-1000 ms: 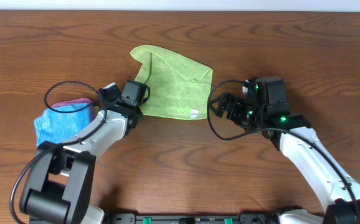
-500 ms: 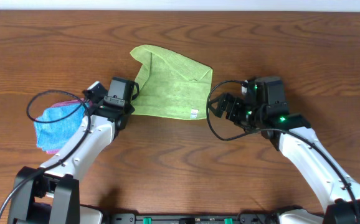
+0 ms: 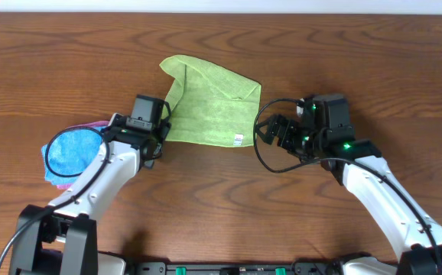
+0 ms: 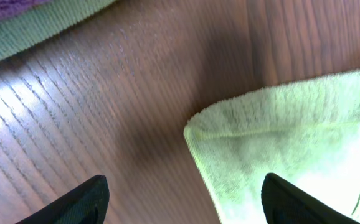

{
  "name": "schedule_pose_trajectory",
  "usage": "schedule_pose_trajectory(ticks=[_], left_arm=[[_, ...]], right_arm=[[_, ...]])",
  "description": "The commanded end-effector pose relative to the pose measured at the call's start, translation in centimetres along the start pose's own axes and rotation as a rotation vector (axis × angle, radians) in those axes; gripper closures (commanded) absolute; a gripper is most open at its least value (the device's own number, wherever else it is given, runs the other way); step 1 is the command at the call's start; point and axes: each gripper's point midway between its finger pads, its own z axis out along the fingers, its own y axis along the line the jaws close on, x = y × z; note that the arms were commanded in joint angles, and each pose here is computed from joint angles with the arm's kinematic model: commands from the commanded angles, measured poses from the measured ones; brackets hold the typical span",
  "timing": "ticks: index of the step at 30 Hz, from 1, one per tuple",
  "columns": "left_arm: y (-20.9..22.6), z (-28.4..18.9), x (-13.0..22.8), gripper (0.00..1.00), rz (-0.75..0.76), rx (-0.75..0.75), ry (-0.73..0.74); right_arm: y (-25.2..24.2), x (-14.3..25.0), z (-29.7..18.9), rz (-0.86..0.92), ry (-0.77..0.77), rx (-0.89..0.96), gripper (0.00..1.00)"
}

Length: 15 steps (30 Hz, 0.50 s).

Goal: Fold the cloth

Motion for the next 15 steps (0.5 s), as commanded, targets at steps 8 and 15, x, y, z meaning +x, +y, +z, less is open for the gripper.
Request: schedule_pose_trajectory(ticks=[8, 15], left_arm=[[-1.8, 1.3, -1.0, 0.20, -0.064, 0.072, 0.044], [-1.7, 3.3, 0.5, 0.22, -0.060, 0.055, 0.119]], right_arm=[[-0.2, 0.5, 0.3, -0.012, 0.014, 0.005, 0.01], [-0.2, 0.5, 0.3, -0.011, 0.016, 0.006, 0.01]])
